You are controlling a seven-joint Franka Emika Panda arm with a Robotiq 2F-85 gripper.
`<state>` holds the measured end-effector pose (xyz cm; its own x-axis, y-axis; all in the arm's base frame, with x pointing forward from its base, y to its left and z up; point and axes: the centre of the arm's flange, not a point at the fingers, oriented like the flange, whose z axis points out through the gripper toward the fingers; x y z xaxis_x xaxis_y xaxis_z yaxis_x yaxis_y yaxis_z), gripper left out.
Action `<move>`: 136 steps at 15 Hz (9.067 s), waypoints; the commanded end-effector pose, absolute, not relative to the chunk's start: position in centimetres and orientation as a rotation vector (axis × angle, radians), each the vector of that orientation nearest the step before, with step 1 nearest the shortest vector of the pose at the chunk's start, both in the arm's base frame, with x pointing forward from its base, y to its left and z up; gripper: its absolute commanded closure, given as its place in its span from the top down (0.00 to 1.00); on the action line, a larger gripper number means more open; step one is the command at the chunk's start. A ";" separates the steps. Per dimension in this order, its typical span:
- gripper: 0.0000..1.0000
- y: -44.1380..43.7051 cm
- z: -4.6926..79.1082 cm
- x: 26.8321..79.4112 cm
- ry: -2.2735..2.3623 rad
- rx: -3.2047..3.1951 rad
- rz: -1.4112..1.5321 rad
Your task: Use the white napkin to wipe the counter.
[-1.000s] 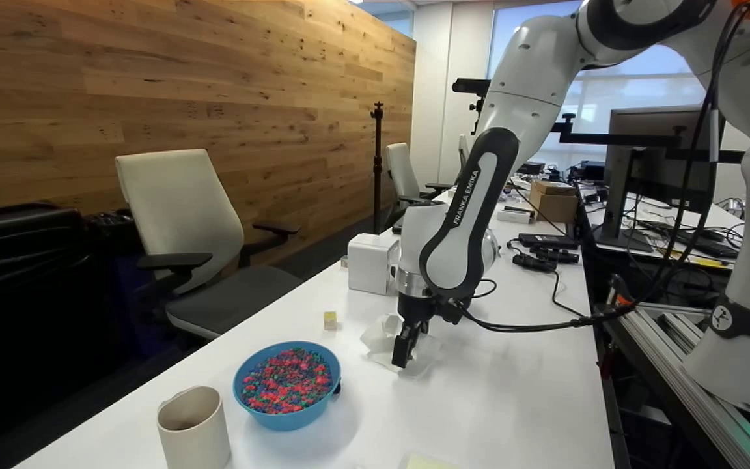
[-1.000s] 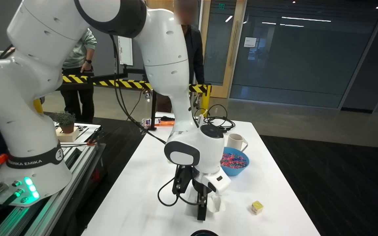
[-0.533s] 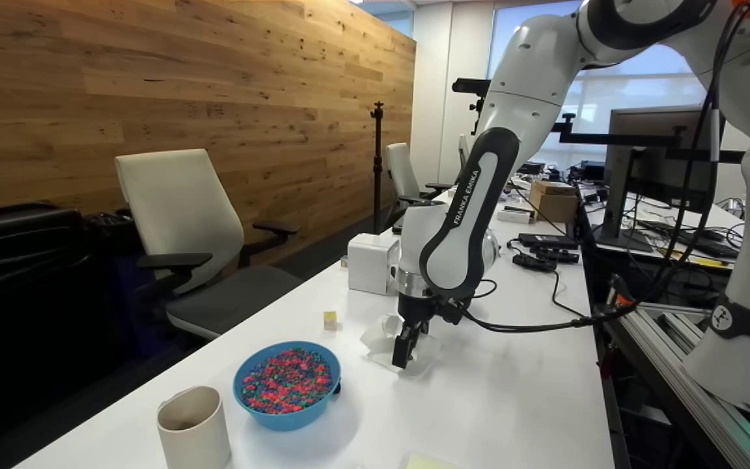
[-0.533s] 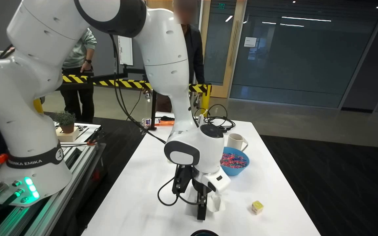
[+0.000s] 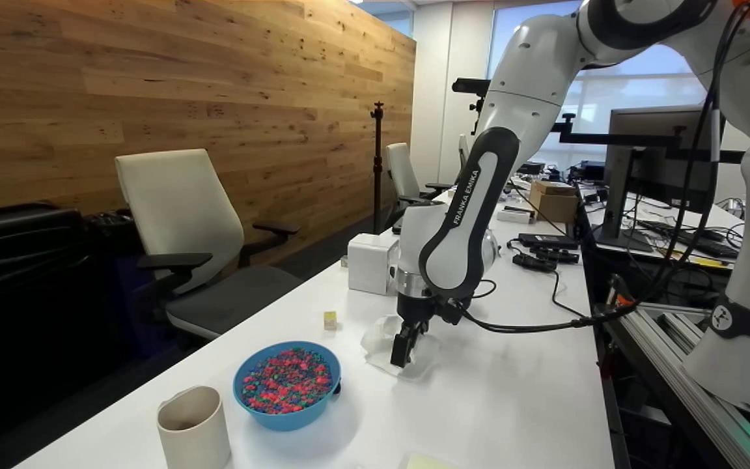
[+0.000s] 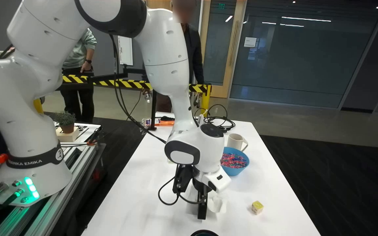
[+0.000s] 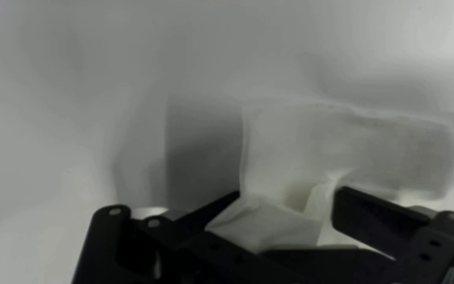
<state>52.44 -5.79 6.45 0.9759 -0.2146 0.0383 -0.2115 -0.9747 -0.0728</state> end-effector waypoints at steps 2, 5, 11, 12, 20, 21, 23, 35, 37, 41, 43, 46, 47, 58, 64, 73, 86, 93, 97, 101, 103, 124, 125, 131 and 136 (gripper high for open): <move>0.29 -6.0 6.5 52.4 0.335 -3.050 -0.067; 0.08 -5.5 7.2 53.0 0.352 -3.032 -0.081; 0.00 -5.3 9.3 54.2 0.361 -3.010 -0.142; 0.00 -5.3 9.7 54.4 0.361 -3.006 -0.151; 0.00 -7.2 10.1 54.7 0.398 -3.034 -0.175; 0.00 -7.3 10.0 54.7 0.399 -3.037 -0.175; 0.00 -7.3 9.8 54.3 0.383 -3.043 -0.216; 0.00 -6.7 9.2 50.2 0.208 -2.952 0.490; 0.00 -6.8 9.5 49.5 0.177 -2.898 0.668; 0.00 -7.2 9.9 48.7 0.186 -2.871 0.779; 0.00 -7.4 9.8 49.0 0.217 -2.881 0.555; 0.00 -7.6 9.7 50.2 0.218 -2.920 0.306; 0.00 -7.6 9.7 50.4 0.214 -2.930 0.237; 0.00 -6.7 10.4 50.7 0.143 -2.900 -0.108; 0.00 -8.1 9.9 51.5 0.212 -2.953 -0.383; 0.00 -10.6 8.9 51.3 0.195 -3.081 -0.385; 0.00 -10.5 10.1 49.6 -0.095 -2.976 0.174; 0.00 -11.0 10.0 50.4 0.012 -2.969 -0.030; 0.00 -10.1 9.9 51.5 0.139 -2.932 -0.218; 0.00 -10.1 9.6 52.0 0.126 -2.973 -0.320; 0.00 -10.6 9.2 52.0 0.081 -3.007 -0.353; 0.00 -16.1 11.8 47.3 -0.368 -3.157 0.382; 0.00 -15.7 12.2 47.1 -0.352 -3.138 0.445; 0.00 -13.1 14.2 46.1 -0.346 -3.080 0.627; 0.00 -10.2 15.6 45.2 -0.344 -2.965 0.768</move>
<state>46.27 -11.80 13.44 0.8602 0.2396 -0.4502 0.2352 -0.9697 -0.0667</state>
